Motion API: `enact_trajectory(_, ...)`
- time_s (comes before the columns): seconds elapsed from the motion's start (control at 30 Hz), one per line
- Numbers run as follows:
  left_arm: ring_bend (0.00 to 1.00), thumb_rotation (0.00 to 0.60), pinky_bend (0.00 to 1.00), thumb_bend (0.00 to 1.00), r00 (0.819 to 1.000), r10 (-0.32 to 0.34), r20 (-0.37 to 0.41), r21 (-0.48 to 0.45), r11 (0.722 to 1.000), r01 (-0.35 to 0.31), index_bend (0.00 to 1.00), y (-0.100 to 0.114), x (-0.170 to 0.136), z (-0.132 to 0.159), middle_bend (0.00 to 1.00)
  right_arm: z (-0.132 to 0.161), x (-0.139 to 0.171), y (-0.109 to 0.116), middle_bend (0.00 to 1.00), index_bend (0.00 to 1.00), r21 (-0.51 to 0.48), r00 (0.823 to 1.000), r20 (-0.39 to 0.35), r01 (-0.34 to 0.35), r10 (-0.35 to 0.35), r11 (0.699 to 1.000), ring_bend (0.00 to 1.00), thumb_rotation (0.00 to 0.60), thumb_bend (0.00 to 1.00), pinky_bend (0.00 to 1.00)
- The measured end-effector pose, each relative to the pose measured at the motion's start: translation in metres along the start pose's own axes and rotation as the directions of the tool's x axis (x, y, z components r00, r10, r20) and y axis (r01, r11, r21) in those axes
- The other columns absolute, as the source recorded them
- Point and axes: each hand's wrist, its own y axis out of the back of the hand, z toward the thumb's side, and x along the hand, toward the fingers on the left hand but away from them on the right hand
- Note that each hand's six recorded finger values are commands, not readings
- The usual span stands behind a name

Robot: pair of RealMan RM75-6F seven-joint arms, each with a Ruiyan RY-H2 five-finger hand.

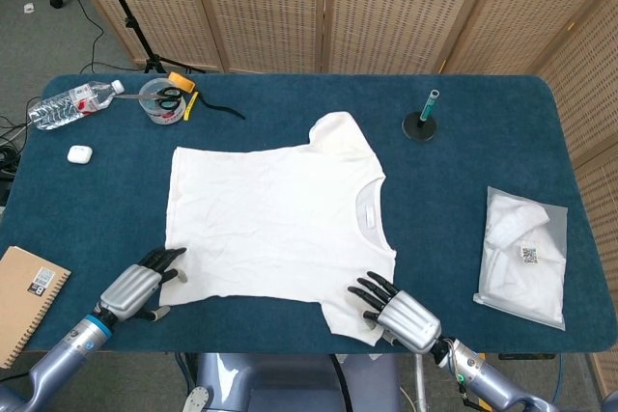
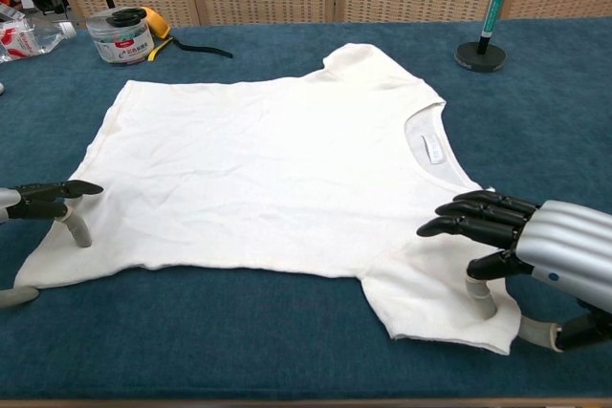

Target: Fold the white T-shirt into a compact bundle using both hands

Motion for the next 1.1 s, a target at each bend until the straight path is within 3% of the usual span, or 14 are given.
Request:
enact_trajectory(0.23, 0.00, 0.600, 0.00, 0.52, 1.000, 0.028, 0.001, -0.009, 1.000, -0.028, 0.53, 0.003, 0.002, -0.001, 0.00, 0.000, 0.001, 0.000, 0.12, 0.63, -0.015, 1.000, 0.001, 0.001, -0.001, 1.000, 0.00, 0.600, 0.62, 0.00)
enact_trajectory(0.5, 0.00, 0.600, 0.00, 0.61, 0.999, 0.040, -0.016, -0.027, 0.999, -0.040, 0.57, 0.004, 0.004, -0.004, 0.00, -0.001, 0.002, -0.002, 0.12, 0.63, -0.018, 1.000, 0.004, -0.001, 0.001, 1.000, 0.00, 0.600, 0.62, 0.00)
enact_trajectory(0.83, 0.00, 0.600, 0.00, 0.63, 0.998, 0.052, -0.021, -0.048, 0.997, -0.053, 0.70, 0.006, 0.004, -0.003, 0.00, -0.001, 0.003, -0.001, 0.12, 0.63, -0.020, 1.000, 0.002, 0.003, -0.003, 1.000, 0.00, 0.600, 0.62, 0.00)
enact_trajectory(0.97, 0.00, 0.600, 0.00, 0.64, 0.999, 0.047, -0.013, -0.053, 0.997, -0.047, 0.71, 0.007, 0.000, -0.001, 0.00, 0.000, 0.004, 0.000, 0.24, 0.66, -0.031, 1.000, -0.003, -0.002, 0.002, 1.000, 0.11, 0.600, 0.65, 0.03)
enact_trajectory(1.1, 0.00, 0.600, 0.00, 0.64, 0.999, 0.045, 0.012, -0.042, 0.998, -0.045, 0.72, 0.012, -0.010, 0.004, 0.00, 0.003, 0.007, 0.006, 0.24, 0.67, -0.060, 1.000, -0.031, -0.002, 0.000, 0.998, 0.13, 0.600, 0.66, 0.08)
